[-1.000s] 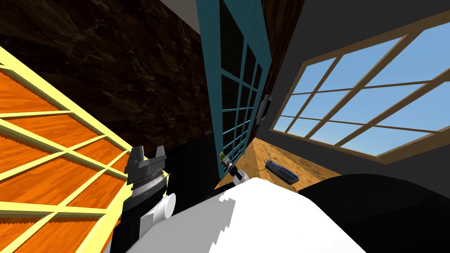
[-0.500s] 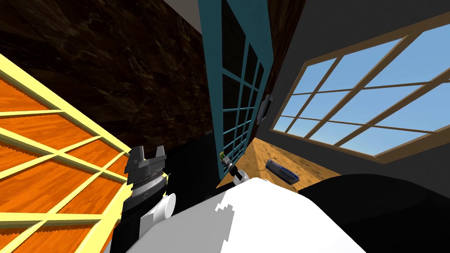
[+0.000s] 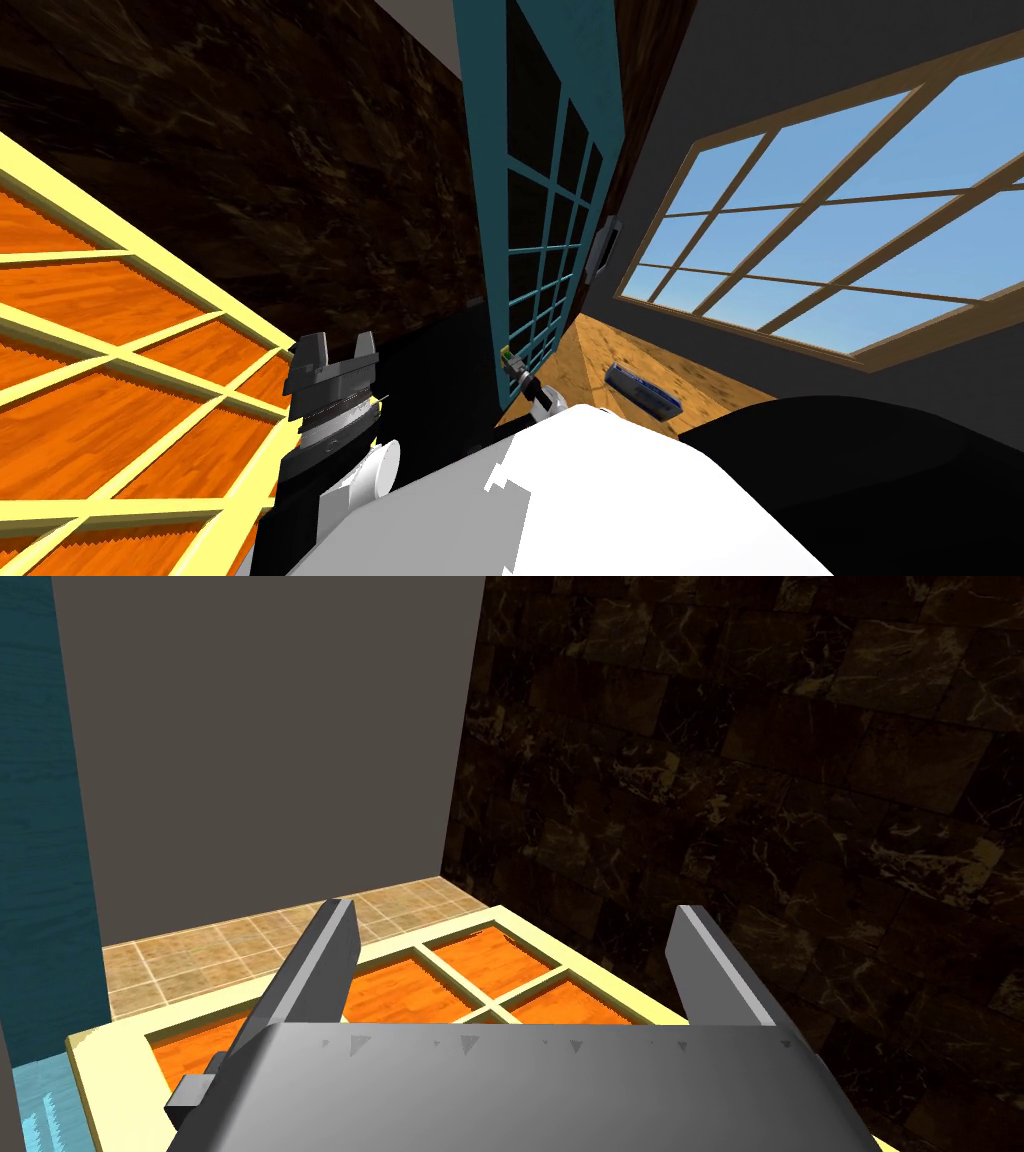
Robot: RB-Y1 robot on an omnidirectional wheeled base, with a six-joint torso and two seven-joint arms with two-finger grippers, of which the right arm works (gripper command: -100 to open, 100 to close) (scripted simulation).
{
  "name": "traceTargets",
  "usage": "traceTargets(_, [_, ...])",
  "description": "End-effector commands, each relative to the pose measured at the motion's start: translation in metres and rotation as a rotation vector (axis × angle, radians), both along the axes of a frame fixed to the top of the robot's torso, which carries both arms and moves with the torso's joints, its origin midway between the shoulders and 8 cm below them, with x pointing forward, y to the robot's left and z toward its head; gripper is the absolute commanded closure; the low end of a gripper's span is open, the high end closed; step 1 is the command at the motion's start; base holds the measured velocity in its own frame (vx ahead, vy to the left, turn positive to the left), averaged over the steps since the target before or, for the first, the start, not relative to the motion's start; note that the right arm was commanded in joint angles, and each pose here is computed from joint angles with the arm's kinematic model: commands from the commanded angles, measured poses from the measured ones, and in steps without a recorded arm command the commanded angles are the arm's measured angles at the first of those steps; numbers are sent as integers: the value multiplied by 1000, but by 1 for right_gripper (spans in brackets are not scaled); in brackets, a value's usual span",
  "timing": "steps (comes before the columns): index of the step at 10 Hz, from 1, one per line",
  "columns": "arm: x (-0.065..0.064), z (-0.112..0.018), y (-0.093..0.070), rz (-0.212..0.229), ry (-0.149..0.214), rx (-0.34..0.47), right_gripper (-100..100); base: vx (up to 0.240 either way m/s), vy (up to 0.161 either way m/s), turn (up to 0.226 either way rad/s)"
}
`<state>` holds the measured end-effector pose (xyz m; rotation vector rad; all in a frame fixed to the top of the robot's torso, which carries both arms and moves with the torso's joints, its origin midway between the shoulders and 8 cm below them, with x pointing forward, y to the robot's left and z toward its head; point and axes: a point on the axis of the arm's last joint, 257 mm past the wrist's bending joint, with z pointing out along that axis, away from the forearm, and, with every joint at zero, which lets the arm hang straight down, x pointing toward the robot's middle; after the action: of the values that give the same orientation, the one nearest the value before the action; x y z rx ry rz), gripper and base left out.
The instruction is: Push the door open
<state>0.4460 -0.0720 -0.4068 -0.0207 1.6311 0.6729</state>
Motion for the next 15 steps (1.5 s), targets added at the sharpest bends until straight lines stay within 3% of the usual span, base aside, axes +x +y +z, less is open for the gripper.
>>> traceTargets(1, [8, 5, -12, -19, 9, 47, 100, 29, 33, -46])
traceTargets(12, [12, 6, -21, -37, 134, 327, 100, 43, 32, -32])
traceTargets(13, [15, 14, -19, -32, 121, 346, 100, 43, 27, -22])
traceTargets(14, [12, 6, -21, -37, 139, 340, 100, 16, 10, 7])
traceTargets(15, [12, 6, -23, -40, 157, 381, 100, 37, 23, -39])
